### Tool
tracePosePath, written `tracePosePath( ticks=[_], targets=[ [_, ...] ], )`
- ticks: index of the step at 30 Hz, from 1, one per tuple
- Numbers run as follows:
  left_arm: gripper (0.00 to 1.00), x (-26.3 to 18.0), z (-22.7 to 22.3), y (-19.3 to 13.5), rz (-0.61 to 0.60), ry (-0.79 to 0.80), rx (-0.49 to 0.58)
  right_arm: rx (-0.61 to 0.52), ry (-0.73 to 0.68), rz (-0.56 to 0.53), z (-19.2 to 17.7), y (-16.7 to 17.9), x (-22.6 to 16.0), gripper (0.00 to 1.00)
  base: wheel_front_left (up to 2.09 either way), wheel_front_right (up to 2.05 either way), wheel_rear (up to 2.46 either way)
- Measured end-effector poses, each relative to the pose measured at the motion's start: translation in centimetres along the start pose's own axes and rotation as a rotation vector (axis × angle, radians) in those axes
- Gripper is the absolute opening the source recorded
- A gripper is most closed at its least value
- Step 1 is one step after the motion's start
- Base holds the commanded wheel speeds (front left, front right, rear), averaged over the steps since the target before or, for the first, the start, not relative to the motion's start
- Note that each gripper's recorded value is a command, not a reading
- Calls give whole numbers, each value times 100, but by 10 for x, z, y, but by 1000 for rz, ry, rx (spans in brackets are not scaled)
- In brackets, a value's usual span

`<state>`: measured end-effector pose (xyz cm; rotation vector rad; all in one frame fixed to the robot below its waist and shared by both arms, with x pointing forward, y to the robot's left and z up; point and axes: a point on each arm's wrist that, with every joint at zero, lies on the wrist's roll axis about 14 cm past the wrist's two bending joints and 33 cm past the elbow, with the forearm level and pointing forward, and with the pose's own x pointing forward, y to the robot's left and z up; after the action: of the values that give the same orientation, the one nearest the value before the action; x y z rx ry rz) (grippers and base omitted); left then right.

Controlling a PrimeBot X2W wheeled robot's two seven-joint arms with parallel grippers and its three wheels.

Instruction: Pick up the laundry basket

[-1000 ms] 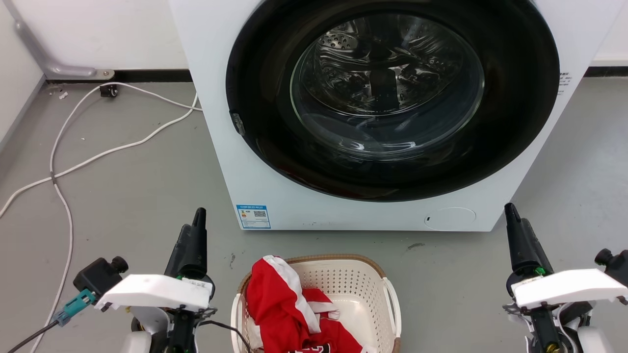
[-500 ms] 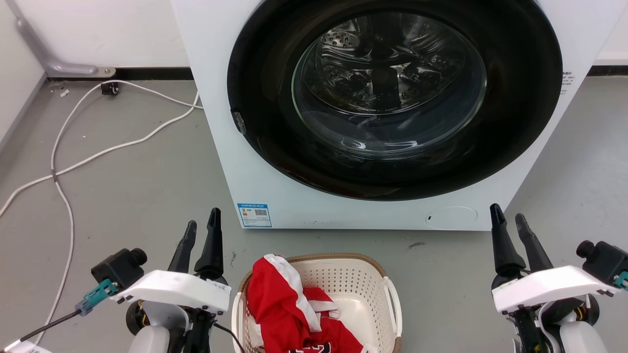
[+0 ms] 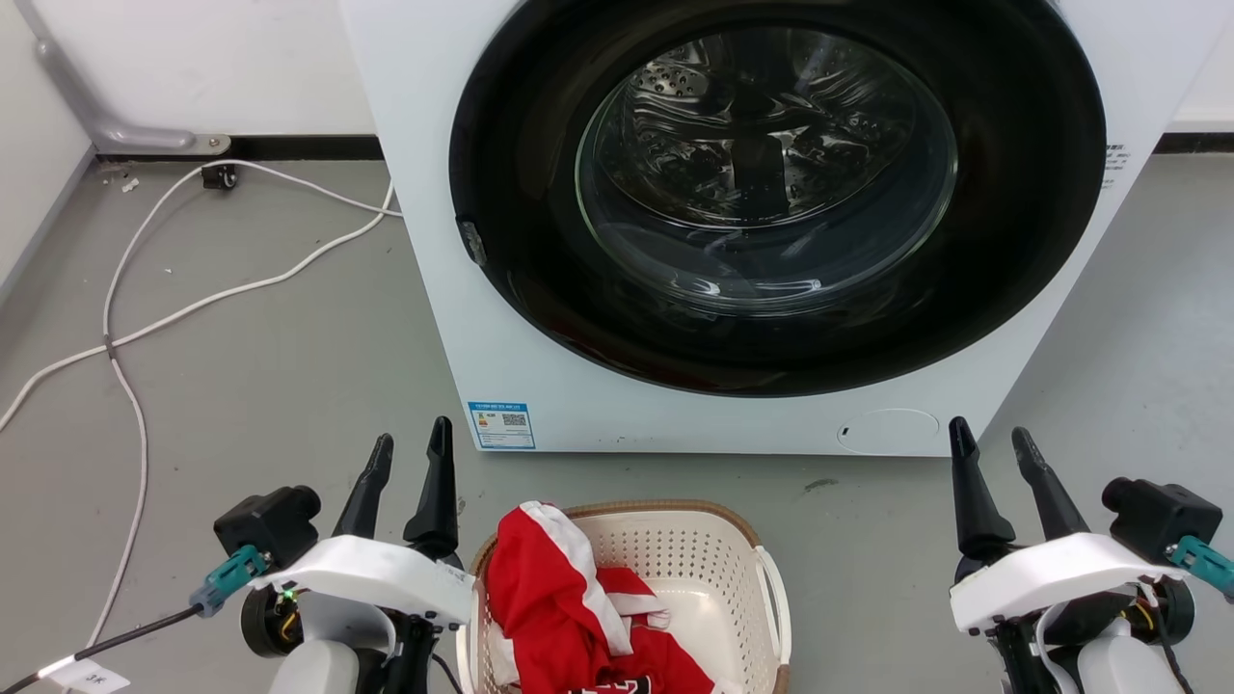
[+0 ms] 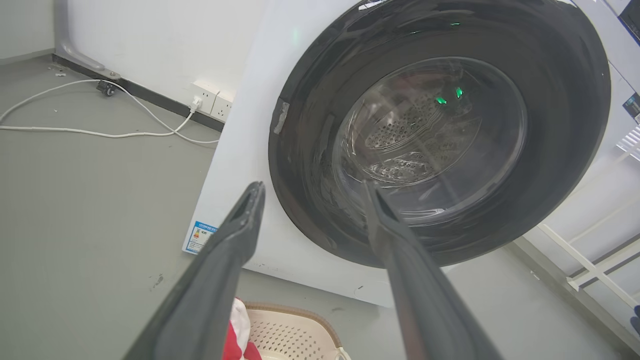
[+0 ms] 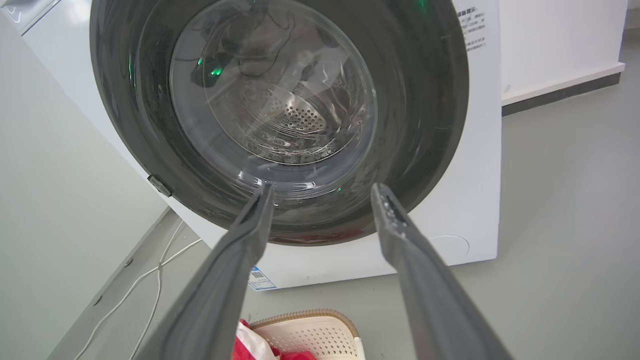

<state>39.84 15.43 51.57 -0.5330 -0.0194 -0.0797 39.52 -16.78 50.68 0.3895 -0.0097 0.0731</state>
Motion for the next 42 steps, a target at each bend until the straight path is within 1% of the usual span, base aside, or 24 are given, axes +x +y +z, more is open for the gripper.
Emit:
tracePosePath(
  ticks=[12,20,28,42],
  targets=[
    [100,0,-6,0,-7,7,148,-137,3,19,-3,2,-1,100,0,0,0],
    [100,2,-5,-3,-16,-3,227,-213,7,32,-6,3,-1,100,0,0,0],
    [100,2,-7,-2,-19,-4,298,-270,5,43,-8,4,-1,100,0,0,0],
    [100,4,-8,-5,-40,-13,396,-333,5,63,-12,7,-1,100,0,0,0]
  ],
)
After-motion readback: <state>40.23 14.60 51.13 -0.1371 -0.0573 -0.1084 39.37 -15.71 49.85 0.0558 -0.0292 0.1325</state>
